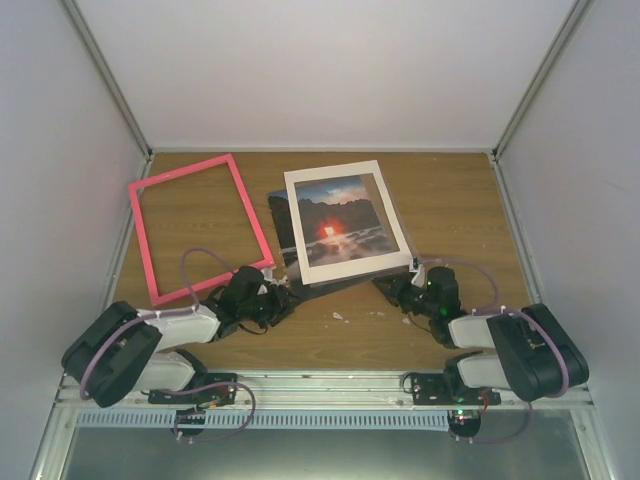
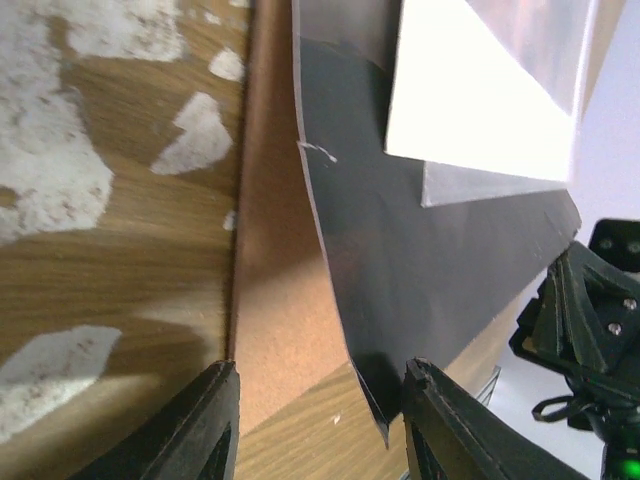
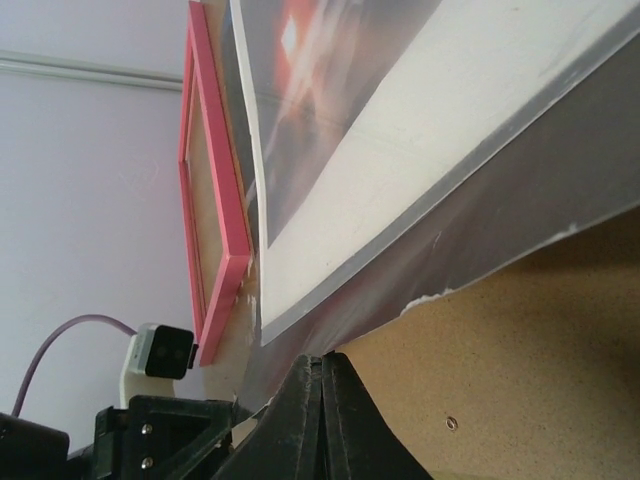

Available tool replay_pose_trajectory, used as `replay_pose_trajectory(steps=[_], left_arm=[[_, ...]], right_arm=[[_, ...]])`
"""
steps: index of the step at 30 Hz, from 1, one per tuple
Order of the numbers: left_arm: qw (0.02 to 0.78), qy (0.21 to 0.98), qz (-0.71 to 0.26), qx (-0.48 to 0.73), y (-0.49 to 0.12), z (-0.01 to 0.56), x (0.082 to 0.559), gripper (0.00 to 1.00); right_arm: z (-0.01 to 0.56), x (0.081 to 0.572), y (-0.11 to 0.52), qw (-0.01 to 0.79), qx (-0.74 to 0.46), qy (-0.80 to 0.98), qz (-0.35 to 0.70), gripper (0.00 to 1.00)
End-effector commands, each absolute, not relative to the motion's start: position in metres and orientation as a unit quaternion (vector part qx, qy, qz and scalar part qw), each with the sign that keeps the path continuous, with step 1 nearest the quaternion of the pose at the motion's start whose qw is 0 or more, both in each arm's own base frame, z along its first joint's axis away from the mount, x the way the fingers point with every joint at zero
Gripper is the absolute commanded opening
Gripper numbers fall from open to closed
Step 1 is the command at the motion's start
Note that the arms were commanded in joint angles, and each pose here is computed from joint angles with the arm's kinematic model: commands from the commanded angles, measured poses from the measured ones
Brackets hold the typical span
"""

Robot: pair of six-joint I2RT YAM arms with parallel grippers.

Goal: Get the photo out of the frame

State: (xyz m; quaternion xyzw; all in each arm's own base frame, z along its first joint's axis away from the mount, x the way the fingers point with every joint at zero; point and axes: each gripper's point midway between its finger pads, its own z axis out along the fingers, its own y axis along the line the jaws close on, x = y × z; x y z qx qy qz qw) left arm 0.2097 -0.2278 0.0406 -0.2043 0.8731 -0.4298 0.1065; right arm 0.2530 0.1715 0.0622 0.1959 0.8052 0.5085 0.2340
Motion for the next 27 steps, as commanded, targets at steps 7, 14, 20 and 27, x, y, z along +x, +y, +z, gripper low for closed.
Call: replay_pose_trajectory(steps=[7, 14, 20, 27], left_arm=[[0.108, 0.846, -0.469, -0.229, -0.238, 0.050, 0.238, 0.43], [0.106, 0.844, -0.475, -0.225, -0.244, 0.054, 0.247, 0.40], [0.112, 0.850, -0.461, -0.228, -0.238, 0.052, 0.246, 0.40], [0.131, 0.883, -0.409, -0.190, -0.230, 0.046, 0.246, 0.41]], right_arm=[[0.069, 0.249, 0.174, 0.240, 0.183, 0.799, 0.520, 0.01], [0.071, 0.247, 0.175, 0.241, 0.180, 0.798, 0.522, 0.01], [0.068, 0.248, 0.175, 0.239, 0.170, 0.809, 0.510, 0.02], [0.070, 0.272, 0.163, 0.283, 0.090, 0.879, 0.373, 0.38]])
